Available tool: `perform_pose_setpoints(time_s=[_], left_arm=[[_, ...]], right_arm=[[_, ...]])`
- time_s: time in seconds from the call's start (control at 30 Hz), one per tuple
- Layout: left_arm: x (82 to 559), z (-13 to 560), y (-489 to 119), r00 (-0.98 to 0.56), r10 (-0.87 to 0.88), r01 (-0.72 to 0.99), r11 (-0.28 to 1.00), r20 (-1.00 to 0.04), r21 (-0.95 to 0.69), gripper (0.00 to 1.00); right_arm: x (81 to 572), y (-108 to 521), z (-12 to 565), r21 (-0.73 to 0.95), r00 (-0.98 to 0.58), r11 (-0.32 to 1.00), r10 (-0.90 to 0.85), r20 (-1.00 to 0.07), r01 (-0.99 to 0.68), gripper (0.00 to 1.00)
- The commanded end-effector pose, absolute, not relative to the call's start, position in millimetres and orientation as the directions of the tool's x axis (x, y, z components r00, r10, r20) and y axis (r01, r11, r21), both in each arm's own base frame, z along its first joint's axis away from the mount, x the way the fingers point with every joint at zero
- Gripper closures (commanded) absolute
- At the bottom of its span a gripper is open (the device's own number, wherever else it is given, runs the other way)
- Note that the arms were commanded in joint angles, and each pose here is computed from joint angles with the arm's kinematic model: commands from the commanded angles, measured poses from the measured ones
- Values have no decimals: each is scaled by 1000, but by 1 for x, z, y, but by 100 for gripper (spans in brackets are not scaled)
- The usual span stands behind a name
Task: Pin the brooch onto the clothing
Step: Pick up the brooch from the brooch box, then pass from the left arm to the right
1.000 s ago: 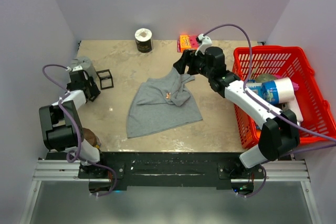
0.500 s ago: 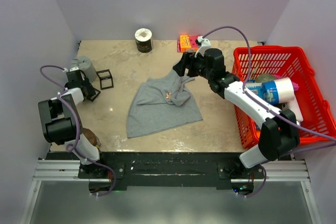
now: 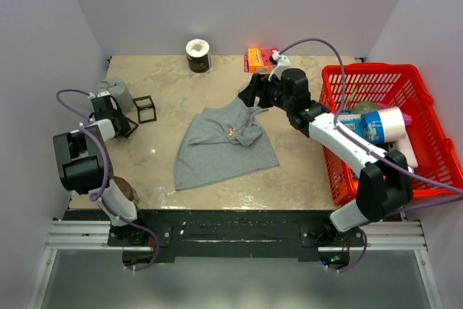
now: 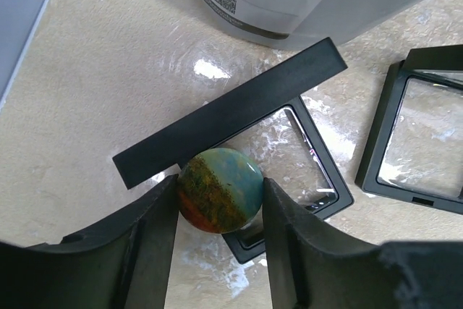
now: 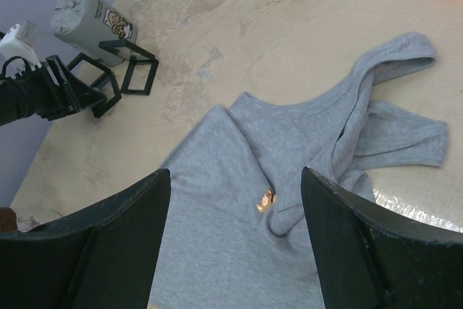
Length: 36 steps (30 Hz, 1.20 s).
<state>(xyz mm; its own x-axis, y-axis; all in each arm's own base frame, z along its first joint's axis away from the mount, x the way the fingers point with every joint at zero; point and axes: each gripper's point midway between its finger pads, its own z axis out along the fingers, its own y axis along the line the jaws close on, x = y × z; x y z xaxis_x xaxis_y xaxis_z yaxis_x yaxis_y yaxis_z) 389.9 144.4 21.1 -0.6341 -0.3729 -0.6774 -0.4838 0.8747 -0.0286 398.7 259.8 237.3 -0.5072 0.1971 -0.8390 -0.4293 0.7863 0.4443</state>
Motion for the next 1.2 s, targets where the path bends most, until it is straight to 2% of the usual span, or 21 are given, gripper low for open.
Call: perform_pose_setpoints(time_s=[0.0,0.27,0.4,0.6,0.77,0.97,1.1,1.17], left_arm=[[398,26,151,-617,-362,-480,877,-698,-31,61],[395,48,133,-586,-362,-433,896,-725,-98,69],[392,81,104,-556,-287,-358,930,-780,-87,70],[386,108,38,-538,-178,-178,979,-824,-96,70],[385,132,-30,-476,-54,73,992,-878,-101,71],[367,144,-125,-392,96,415,906,-915,-83,72],[339,157,-189,-312,144,667,737,-939,-109,73],[331,161,-203,-272,161,733,673,-949,-96,73]], right_arm=[[395,262,264,455,-460,755,230,-857,-471,24],[392,263,266,464,-465,748,234,-854,-475,25],[387,260,275,459,-454,745,235,-859,-484,25],[373,261,266,474,-491,725,214,-844,-499,25],[359,270,248,509,-549,682,186,-815,-525,26],[335,296,229,616,-647,542,164,-744,-571,27],[328,313,219,657,-688,487,146,-710,-575,28],[321,323,216,673,-706,454,125,-697,-584,28]])
